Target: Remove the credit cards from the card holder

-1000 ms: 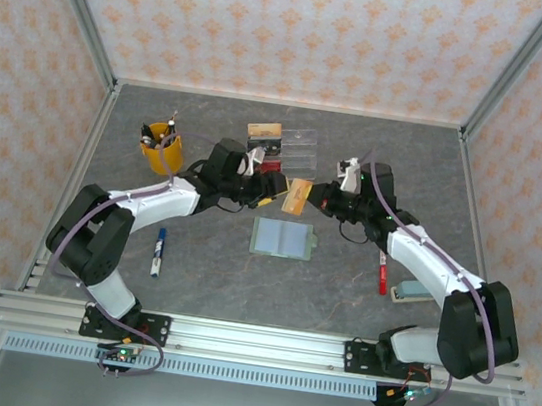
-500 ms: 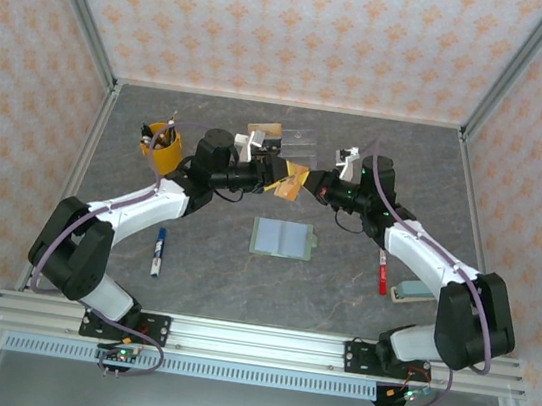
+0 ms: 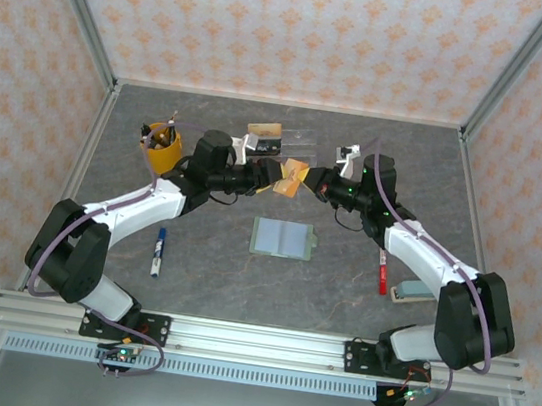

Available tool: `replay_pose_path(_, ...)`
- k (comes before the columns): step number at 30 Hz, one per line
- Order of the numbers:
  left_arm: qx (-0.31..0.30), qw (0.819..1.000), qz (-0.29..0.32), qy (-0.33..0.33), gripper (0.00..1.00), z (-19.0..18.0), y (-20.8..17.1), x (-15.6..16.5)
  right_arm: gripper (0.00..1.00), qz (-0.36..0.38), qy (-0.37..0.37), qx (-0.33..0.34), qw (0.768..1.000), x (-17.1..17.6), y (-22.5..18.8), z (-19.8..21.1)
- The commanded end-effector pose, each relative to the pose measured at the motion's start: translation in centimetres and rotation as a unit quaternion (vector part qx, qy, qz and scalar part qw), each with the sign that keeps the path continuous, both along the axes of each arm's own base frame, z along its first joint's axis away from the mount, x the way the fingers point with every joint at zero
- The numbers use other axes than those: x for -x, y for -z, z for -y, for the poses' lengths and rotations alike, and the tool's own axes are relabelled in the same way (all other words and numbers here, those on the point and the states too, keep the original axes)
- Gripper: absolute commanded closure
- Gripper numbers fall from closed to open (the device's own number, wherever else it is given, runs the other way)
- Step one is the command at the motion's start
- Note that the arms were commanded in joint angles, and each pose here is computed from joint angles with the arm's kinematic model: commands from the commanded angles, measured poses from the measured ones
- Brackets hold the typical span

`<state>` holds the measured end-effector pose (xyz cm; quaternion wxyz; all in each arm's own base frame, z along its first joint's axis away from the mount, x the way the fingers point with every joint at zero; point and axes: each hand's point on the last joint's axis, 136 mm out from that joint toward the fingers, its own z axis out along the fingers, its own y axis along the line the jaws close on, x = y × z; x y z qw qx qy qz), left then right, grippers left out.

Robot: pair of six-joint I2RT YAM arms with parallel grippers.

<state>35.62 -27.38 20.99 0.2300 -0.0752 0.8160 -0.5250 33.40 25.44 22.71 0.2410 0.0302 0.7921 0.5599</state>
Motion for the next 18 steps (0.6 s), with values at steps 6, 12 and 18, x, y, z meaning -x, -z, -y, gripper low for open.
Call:
replay_pose_path(6,0.067,0.996,0.034,0.036,0.63,1.3,-2.7,0.1,1.00,0.013,-0.012,-0.019,1.000,-0.5,-0.8,-0.5)
replay_pose_path(12,0.079,0.995,0.038,0.040,0.73,1.4,-3.2,0.2,0.99,0.004,-0.006,-0.014,1.000,-0.8,0.0,0.1)
replay_pose_path(18,0.090,0.994,0.044,0.050,0.89,1.6,-3.8,0.4,0.96,-0.005,-0.006,-0.009,1.000,-0.8,0.7,0.1)
